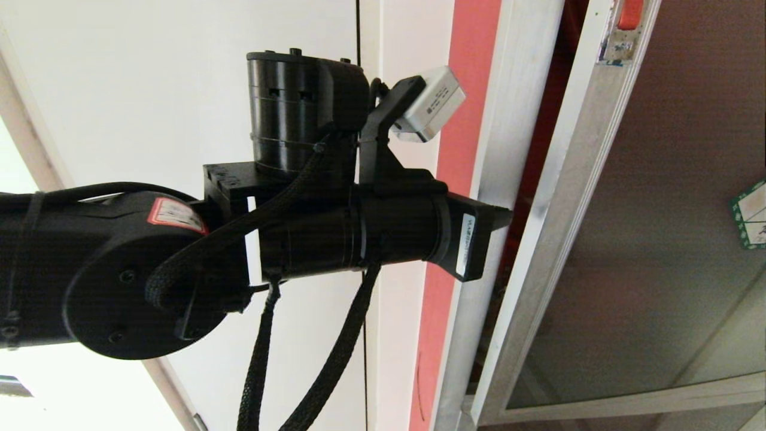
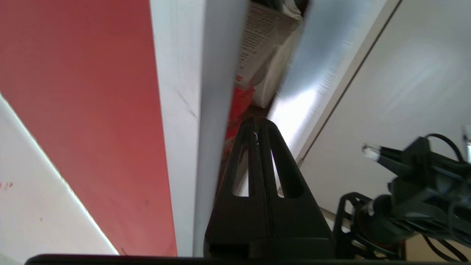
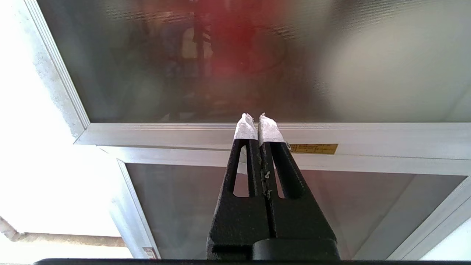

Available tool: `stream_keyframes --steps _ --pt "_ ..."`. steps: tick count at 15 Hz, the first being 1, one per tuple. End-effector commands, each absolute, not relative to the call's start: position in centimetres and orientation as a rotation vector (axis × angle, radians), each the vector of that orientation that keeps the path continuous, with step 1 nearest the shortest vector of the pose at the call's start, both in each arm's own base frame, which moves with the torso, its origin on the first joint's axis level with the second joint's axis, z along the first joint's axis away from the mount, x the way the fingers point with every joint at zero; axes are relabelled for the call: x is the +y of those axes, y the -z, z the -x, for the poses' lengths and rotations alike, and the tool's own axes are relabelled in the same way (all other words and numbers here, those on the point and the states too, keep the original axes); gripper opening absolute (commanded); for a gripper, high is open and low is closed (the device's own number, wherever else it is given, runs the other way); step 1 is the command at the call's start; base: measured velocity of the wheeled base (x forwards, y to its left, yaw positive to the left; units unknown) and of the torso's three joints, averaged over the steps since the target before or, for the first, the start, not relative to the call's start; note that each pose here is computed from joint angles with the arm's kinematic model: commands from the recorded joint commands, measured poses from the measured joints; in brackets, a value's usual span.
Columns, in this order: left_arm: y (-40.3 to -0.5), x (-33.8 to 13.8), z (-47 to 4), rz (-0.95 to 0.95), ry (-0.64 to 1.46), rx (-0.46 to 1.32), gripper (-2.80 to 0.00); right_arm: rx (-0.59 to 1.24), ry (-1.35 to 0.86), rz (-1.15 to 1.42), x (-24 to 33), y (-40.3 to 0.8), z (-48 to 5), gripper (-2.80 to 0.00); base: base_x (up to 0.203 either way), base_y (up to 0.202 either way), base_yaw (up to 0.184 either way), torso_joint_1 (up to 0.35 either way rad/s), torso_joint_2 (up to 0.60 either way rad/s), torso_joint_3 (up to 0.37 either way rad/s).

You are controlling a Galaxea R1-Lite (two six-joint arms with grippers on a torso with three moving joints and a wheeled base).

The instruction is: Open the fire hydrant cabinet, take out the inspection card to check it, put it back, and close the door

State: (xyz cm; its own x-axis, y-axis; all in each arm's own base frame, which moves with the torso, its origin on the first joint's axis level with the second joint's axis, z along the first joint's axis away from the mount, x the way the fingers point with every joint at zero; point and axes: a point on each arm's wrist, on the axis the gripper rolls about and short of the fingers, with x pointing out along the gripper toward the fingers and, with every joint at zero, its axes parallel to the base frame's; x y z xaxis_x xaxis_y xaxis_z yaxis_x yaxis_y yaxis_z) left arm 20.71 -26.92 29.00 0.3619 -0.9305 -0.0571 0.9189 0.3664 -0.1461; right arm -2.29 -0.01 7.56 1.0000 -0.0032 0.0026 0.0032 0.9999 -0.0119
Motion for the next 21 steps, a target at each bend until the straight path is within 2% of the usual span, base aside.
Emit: stream_keyframes --steps 1,14,21 --pt "-28.4 -27.8 -21.6 0.084 1.190 0.146 -2.80 -0.003 0.003 0.012 0.0 -7.6 2.3 -2.80 0.000 0.000 0.000 0.000 0.00 0.000" --pt "-28.2 -28.6 -22.2 0.059 1.187 0.125 -2.80 -0.003 0.003 0.012 0.0 -7.6 2.3 -2.80 0.000 0.000 0.000 0.000 0.00 0.000" --pt "-28.8 -28.3 -19.1 0.058 1.253 0.121 -2.80 -0.003 0.003 0.012 0.0 -7.6 2.3 -2.80 0.000 0.000 0.000 0.000 0.00 0.000"
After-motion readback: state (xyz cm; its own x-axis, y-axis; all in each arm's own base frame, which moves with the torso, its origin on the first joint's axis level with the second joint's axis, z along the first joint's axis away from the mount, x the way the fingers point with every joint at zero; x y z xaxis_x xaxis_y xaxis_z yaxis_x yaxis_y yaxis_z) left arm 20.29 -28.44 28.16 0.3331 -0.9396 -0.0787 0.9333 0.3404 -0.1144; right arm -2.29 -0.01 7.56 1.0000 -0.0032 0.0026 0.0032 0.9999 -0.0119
